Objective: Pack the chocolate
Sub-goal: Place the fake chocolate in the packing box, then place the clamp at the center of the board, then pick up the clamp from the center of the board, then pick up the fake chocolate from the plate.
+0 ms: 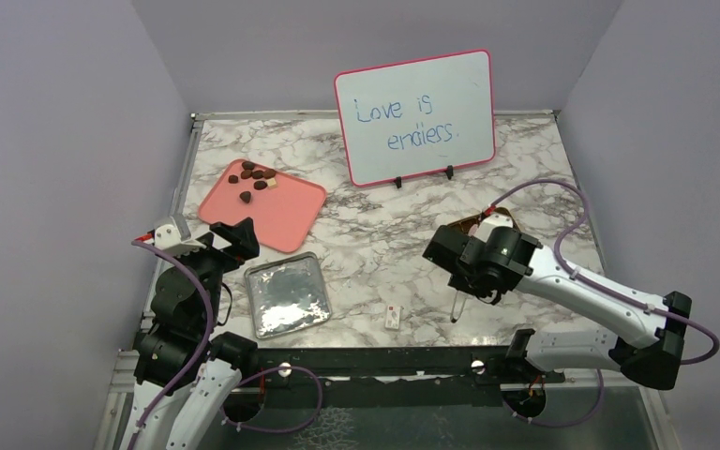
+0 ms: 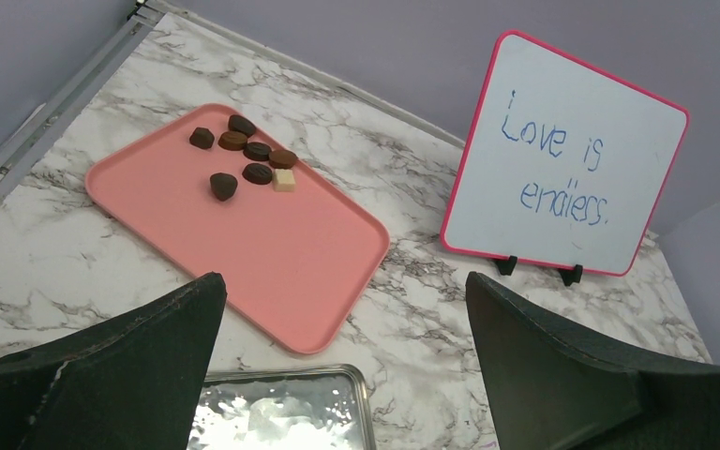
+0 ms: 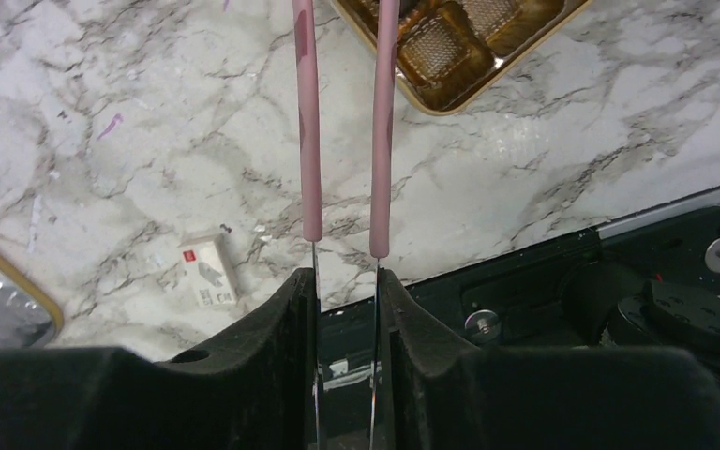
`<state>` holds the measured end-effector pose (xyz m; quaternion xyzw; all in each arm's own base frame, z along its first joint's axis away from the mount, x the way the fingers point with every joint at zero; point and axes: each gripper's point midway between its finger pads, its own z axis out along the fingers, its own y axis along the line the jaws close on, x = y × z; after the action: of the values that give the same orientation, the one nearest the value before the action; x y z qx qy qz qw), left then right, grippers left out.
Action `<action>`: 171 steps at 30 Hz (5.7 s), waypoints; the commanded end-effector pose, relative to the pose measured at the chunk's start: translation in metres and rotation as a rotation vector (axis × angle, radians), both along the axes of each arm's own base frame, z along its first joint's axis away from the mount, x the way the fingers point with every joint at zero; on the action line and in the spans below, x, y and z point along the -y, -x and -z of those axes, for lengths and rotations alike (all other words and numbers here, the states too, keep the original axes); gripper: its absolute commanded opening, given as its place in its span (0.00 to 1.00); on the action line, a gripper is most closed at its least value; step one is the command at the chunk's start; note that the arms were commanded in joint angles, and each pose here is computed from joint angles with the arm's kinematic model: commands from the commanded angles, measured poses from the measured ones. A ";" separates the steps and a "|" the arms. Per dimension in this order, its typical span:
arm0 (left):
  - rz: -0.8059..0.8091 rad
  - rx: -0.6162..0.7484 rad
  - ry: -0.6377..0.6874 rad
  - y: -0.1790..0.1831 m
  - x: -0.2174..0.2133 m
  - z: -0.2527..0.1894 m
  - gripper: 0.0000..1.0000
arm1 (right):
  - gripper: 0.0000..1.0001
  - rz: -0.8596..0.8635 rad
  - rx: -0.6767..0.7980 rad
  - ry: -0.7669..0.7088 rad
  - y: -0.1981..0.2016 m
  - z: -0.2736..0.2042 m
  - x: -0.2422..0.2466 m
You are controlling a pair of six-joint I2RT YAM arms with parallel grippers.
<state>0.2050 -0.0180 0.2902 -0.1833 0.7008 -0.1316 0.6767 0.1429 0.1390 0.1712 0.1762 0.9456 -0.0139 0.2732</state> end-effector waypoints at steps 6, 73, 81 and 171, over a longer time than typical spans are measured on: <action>0.021 -0.003 -0.013 -0.002 0.004 0.002 0.99 | 0.31 0.188 -0.045 0.128 -0.019 0.023 0.047; 0.202 -0.230 -0.014 -0.031 0.051 0.043 0.99 | 0.47 -1.060 0.334 -0.004 -0.157 0.117 -0.169; 0.295 -0.335 0.028 -0.039 0.076 0.067 0.99 | 0.63 -1.025 0.323 0.022 -0.156 0.137 -0.159; 0.061 0.139 0.109 0.004 0.011 -0.106 0.99 | 0.40 -1.306 0.563 -0.090 -0.227 0.049 -0.377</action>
<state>0.2133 -0.0354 0.3698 -0.1774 0.6822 -0.1851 0.6848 0.3731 0.4885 0.1208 -0.4041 0.7701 0.2250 0.4393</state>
